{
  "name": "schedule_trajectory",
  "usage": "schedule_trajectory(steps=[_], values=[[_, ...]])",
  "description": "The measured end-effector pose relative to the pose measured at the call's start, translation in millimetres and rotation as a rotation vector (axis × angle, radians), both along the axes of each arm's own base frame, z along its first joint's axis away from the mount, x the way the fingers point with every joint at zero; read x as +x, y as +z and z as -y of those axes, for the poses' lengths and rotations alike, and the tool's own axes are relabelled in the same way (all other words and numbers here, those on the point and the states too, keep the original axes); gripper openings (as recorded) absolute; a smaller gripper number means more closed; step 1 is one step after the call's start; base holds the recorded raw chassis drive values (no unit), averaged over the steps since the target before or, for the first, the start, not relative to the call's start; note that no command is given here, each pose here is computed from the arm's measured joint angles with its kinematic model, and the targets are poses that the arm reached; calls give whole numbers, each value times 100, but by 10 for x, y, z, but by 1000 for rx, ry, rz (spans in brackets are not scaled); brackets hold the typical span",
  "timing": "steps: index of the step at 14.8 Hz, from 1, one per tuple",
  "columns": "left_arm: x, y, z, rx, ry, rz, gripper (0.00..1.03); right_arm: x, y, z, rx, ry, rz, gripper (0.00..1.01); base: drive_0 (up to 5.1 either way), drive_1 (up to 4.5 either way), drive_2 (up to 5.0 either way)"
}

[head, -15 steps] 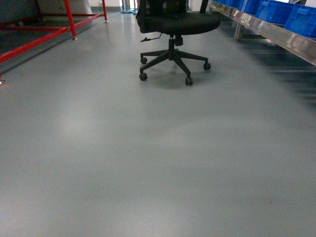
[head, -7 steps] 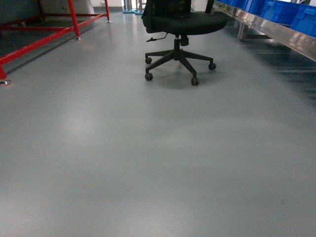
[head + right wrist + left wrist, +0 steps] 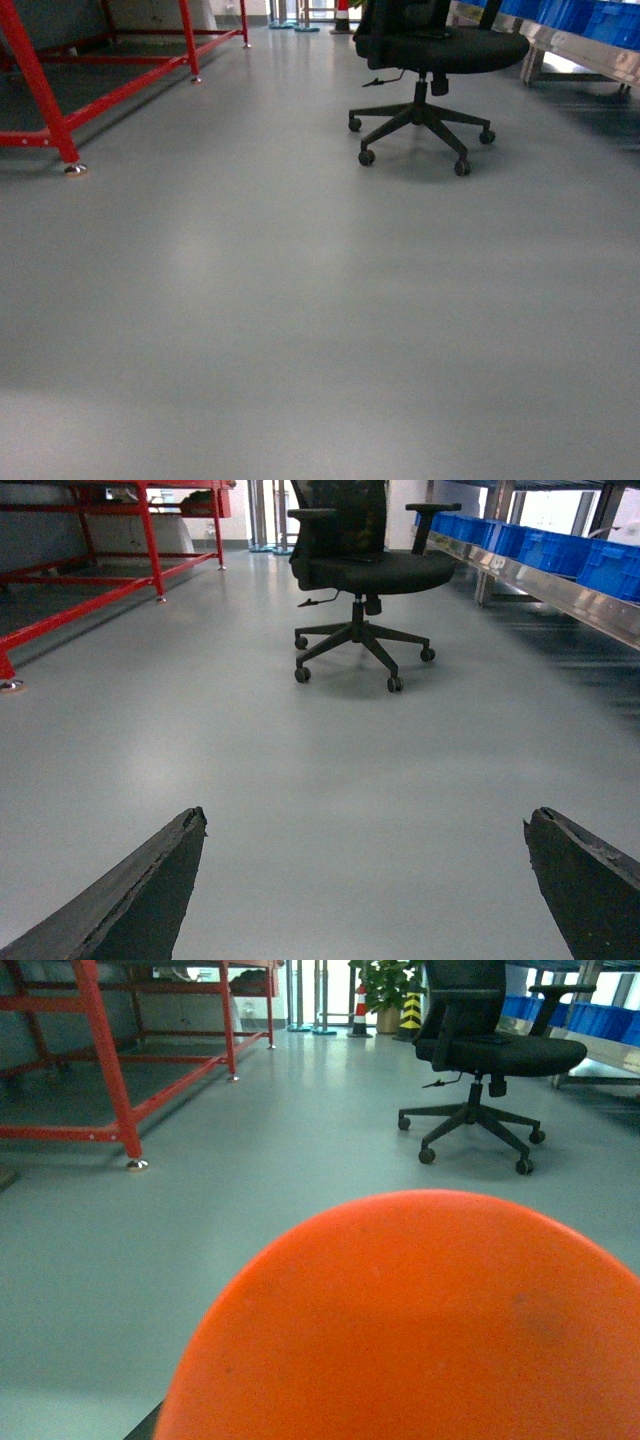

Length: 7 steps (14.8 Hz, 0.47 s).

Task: Pick capacitor and pack into box

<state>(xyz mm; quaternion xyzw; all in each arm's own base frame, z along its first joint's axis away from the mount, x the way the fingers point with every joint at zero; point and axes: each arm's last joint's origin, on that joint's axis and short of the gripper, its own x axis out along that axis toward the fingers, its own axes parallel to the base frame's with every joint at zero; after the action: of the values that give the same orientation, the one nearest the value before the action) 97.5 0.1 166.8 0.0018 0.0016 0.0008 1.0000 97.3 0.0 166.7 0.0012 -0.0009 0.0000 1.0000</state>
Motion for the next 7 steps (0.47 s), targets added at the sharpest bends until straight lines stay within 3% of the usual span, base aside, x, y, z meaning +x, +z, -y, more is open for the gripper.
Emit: schedule_trajectory(steps=[7], values=[[0,0,1,0,-2,0,43,0,-3,0,0,0,-3,98,-489,252,252]])
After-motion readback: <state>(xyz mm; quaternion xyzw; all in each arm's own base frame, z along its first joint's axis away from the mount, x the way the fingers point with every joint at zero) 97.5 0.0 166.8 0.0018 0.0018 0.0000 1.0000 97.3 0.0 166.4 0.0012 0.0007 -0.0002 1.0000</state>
